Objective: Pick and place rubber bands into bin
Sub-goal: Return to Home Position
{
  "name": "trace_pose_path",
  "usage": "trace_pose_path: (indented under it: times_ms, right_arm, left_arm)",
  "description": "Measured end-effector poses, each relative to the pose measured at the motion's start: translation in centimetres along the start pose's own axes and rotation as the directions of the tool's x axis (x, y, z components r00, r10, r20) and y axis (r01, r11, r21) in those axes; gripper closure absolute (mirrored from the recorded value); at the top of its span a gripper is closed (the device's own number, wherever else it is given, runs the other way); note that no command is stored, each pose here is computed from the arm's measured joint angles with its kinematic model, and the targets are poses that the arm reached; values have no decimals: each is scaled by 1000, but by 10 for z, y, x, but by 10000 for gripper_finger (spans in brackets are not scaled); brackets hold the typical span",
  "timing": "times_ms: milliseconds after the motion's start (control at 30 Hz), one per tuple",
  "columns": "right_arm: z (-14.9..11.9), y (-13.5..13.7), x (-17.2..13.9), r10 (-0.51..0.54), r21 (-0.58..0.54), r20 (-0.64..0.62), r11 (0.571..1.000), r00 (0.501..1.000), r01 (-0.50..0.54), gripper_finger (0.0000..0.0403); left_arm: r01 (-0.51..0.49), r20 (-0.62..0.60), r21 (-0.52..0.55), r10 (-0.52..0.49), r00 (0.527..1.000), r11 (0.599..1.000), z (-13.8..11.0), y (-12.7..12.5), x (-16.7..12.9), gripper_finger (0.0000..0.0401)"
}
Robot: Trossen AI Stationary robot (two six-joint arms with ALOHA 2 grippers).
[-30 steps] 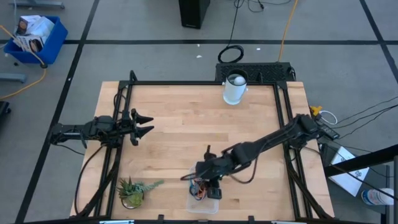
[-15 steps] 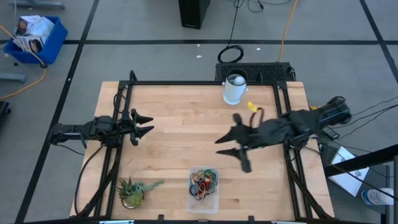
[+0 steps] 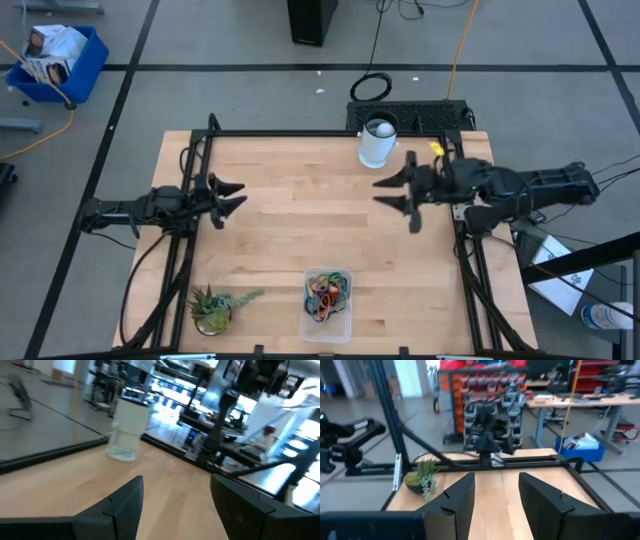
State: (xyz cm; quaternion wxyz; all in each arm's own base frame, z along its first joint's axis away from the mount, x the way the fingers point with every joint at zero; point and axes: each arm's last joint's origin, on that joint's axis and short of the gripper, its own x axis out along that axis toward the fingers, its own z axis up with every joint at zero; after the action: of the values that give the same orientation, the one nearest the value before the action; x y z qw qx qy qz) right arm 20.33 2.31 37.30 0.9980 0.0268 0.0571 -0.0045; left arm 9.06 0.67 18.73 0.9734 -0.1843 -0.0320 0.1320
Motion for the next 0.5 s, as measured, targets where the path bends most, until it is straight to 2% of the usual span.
trace_pose_path:
  times_ms: [233,367,500]
  right_arm:
    - [-60,-33,-48,-135,27,61,991,989,133,255]
    - [-93,-42,-66,-189,71,81,980,979,184,253]
    - [-115,-45,-84,-215,89,143,975,966,204,256]
  left_arm:
    - [-100,39,33,99,994,994,1,3,0,164]
    - [-119,46,46,117,992,992,1,3,0,164]
    - [-159,61,45,156,986,986,2,5,0,164]
